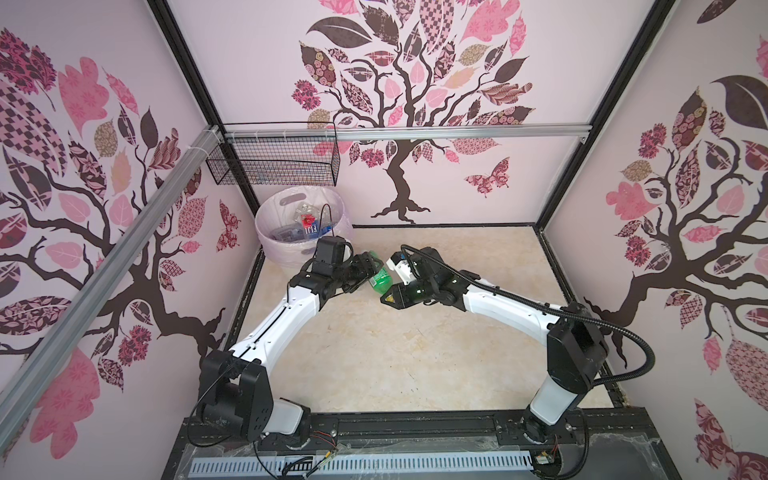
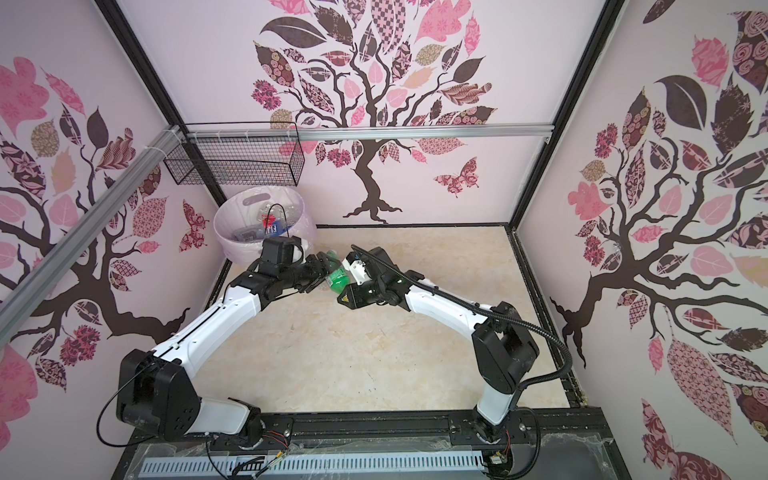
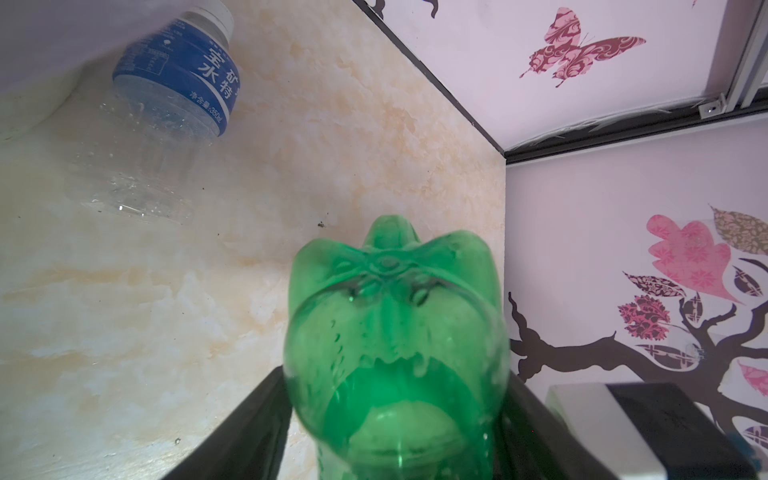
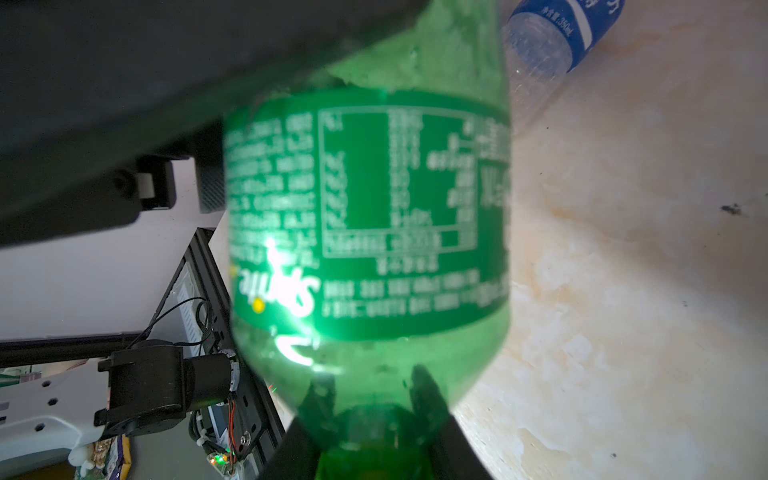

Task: Throw the plastic bottles in the bin
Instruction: 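Lift the Sprite bottle with the right gripper while the left grasps its base, then carry the Sprite bottle into the bin with the left gripper while the right opens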

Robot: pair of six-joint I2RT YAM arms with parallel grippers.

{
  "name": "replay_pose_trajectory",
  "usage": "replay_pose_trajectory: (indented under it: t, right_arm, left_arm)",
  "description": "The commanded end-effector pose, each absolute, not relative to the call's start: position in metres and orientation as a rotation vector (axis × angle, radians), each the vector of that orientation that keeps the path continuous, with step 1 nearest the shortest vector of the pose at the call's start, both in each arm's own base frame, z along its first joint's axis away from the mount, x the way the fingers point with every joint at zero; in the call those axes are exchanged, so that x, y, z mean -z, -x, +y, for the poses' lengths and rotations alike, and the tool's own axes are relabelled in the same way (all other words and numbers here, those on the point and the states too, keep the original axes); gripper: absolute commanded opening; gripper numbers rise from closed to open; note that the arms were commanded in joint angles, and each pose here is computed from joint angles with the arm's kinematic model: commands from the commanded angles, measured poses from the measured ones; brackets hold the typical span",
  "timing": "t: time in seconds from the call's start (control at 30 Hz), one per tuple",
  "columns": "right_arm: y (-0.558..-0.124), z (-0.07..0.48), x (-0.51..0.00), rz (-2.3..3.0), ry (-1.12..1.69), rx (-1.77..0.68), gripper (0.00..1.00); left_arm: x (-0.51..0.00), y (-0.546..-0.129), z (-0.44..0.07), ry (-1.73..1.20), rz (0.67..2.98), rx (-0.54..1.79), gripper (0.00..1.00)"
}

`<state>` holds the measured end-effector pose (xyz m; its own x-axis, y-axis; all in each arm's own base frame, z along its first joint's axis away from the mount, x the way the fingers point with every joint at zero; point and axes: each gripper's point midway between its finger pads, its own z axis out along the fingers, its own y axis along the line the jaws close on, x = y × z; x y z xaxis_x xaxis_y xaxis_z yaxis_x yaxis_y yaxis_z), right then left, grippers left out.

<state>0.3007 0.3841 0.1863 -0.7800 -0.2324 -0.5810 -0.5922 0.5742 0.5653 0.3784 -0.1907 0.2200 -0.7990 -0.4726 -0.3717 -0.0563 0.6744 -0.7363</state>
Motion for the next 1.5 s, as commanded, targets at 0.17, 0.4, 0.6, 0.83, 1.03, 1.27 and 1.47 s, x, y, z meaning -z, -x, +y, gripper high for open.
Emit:
replay_pose_trajectory:
  t: [0.17,0.4,0.6,0.83,1.03,1.27,1.47]
  right_arm:
    - [-0.287,0.399,-0.240,2.211,0.746,-1.192,0.26]
    - [-0.288,0.396,-0.255,2.171,0.741,-1.178,0.51]
    - [-0.286,0.383,-0.280,2.100,0.744,-1.120,0.78]
    - [-0.287,0.364,-0.314,2.010,0.721,-1.037,1.00]
    - [-0.289,0.360,-0.324,1.987,0.706,-1.009,1.00]
    - [-0.292,0.358,-0.328,1.970,0.686,-0.999,1.00]
    - [-0.291,0.357,-0.323,1.979,0.684,-0.992,1.00]
  left_arm:
    - [-0.247,-0.384,-0.184,0.443,2.240,1.006,0.64]
    - [-0.262,-0.384,-0.170,0.484,2.189,0.985,0.51]
    - [-0.306,-0.392,-0.128,0.534,2.099,0.958,0.50]
    - [-0.377,-0.397,-0.077,0.546,1.967,0.834,0.51]
    - [-0.429,-0.398,-0.053,0.596,1.816,0.893,0.51]
    - [-0.502,-0.387,-0.022,0.605,1.630,0.858,0.52]
    - [-0.507,-0.404,0.022,0.705,1.583,0.772,0.52]
